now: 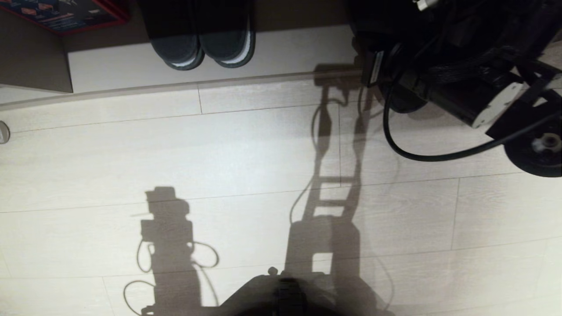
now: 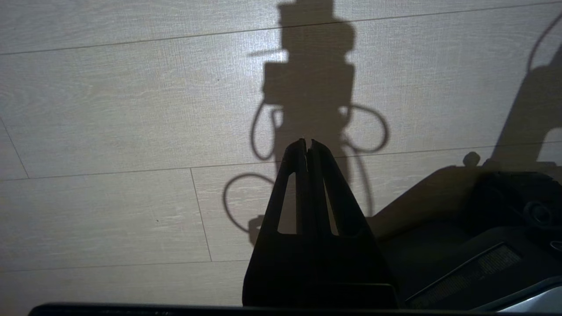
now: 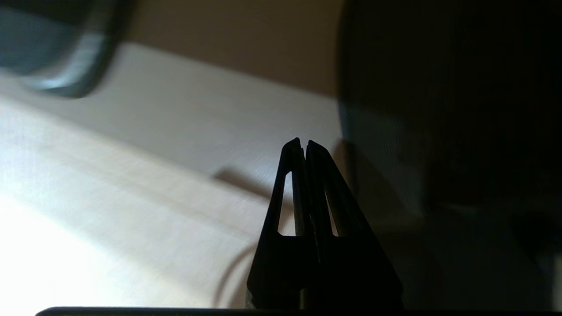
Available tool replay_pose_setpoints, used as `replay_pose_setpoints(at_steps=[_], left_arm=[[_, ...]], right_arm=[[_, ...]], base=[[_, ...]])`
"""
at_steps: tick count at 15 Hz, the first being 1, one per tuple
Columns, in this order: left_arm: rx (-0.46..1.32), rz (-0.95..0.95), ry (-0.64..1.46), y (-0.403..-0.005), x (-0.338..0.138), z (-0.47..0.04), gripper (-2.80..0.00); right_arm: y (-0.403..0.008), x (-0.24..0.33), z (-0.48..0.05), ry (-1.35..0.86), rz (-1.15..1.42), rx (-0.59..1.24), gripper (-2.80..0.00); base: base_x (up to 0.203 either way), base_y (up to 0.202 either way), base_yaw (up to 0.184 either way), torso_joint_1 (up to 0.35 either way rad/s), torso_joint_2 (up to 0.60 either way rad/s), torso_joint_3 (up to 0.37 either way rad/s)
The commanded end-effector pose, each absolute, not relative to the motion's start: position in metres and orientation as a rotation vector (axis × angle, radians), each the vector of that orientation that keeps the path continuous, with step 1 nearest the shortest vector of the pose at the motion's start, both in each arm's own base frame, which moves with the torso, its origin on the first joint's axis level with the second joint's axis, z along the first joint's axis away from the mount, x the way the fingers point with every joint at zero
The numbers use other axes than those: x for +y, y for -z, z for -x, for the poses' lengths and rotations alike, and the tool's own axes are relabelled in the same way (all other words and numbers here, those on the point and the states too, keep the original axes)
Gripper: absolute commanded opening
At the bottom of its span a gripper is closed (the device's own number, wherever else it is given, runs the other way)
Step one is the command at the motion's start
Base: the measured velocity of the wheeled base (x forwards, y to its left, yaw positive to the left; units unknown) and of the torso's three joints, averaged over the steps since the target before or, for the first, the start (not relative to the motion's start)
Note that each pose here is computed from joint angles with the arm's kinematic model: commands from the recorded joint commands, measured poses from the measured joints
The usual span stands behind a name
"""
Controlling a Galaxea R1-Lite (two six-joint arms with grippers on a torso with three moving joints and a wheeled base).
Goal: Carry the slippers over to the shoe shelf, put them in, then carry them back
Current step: Pick up the slippers in the shoe cabinet
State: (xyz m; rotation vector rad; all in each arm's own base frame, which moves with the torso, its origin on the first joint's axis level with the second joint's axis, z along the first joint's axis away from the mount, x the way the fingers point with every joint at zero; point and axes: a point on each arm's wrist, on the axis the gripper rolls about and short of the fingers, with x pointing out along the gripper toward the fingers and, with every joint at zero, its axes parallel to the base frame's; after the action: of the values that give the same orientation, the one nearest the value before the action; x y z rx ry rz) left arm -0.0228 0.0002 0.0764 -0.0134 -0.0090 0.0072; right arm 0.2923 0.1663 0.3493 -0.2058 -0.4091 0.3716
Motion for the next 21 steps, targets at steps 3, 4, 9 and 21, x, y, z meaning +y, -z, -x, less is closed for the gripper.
replay_pose_setpoints(at_steps=[3, 4, 9, 21], left_arm=[[-0.009, 0.014, -0.008, -0.076, 0.000, 0.023, -2.80], [-0.009, 0.012, -0.008, -0.076, 0.000, 0.023, -2.80], [-0.009, 0.011, -0.009, -0.076, 0.000, 0.023, -2.80], [-0.009, 0.011, -0.008, -0.076, 0.000, 0.023, -2.80]], right_arm=[[-0.345, 0.183, -0.344, -0.280, 0.211, -0.431, -2.80], [-0.346, 0.179, -0.346, -0.259, 0.217, -0.428, -2.80], [-0.361, 0.153, -0.346, -0.181, 0.224, -0.484, -2.80], [-0.382, 0.145, -0.324, -0.205, 0.130, -0.530, -2.80]], base=[[0.000, 0.000, 0.000, 0.000, 0.00, 0.000], [0.000, 0.000, 0.000, 0.000, 0.00, 0.000], [0.000, 0.000, 0.000, 0.000, 0.00, 0.000], [0.000, 0.000, 0.000, 0.000, 0.00, 0.000]])
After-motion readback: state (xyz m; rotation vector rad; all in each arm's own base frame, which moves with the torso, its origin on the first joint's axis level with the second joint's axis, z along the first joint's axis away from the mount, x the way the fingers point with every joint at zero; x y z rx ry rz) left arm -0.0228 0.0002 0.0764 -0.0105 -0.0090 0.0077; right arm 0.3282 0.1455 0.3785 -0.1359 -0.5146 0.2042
